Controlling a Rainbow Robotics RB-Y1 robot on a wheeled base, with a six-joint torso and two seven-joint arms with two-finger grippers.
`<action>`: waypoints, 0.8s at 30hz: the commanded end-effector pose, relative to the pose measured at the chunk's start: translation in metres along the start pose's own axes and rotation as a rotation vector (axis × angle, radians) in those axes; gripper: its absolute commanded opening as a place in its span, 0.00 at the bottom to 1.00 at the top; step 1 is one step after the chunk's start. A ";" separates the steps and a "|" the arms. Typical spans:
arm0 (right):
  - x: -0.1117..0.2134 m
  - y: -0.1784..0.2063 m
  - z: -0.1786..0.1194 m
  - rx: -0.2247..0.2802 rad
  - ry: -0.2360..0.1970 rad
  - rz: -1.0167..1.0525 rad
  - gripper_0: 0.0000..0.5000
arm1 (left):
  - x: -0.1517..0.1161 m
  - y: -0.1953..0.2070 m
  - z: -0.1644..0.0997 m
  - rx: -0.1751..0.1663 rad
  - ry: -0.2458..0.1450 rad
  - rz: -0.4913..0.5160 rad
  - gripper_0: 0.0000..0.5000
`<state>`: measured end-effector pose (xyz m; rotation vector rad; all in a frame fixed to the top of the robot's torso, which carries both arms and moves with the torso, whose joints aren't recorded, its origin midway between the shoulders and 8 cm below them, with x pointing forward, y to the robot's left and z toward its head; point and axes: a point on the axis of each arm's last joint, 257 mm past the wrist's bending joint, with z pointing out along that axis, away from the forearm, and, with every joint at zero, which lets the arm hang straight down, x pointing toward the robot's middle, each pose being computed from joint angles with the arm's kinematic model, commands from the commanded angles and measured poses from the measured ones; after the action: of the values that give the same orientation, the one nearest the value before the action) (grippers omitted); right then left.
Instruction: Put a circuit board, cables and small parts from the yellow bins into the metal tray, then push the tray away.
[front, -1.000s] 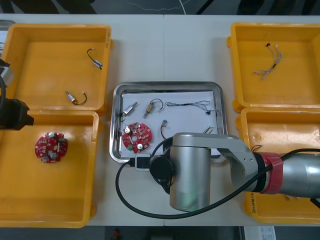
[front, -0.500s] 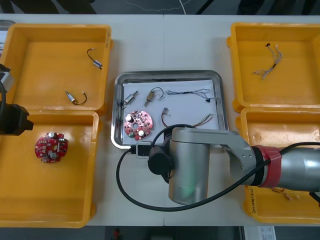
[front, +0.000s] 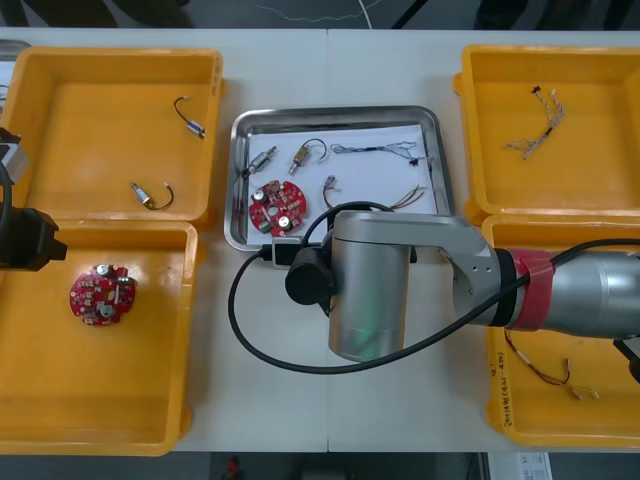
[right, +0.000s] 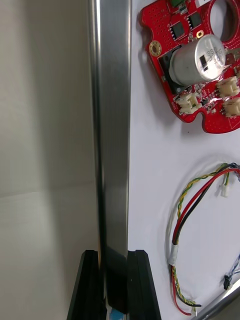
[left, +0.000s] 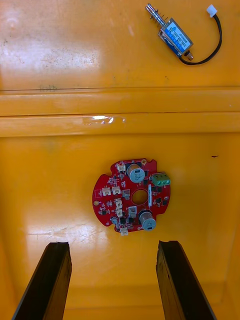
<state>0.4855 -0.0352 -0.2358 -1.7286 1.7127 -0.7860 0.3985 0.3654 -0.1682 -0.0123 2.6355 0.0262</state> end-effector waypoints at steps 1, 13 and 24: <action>-0.014 -0.039 -0.004 0.078 -0.014 -0.003 0.00 | 0.003 0.002 -0.005 0.000 -0.015 -0.081 1.00; -0.026 -0.075 0.006 0.122 0.005 0.020 0.00 | 0.003 0.002 -0.005 0.000 -0.015 -0.081 1.00; -0.031 -0.108 0.010 0.172 -0.006 0.016 0.00 | 0.003 0.002 -0.005 0.000 -0.015 -0.081 1.00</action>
<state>0.5524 -0.0296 -0.2000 -1.6273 1.6864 -0.8921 0.3985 0.3652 -0.1680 -0.0119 2.6348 0.0262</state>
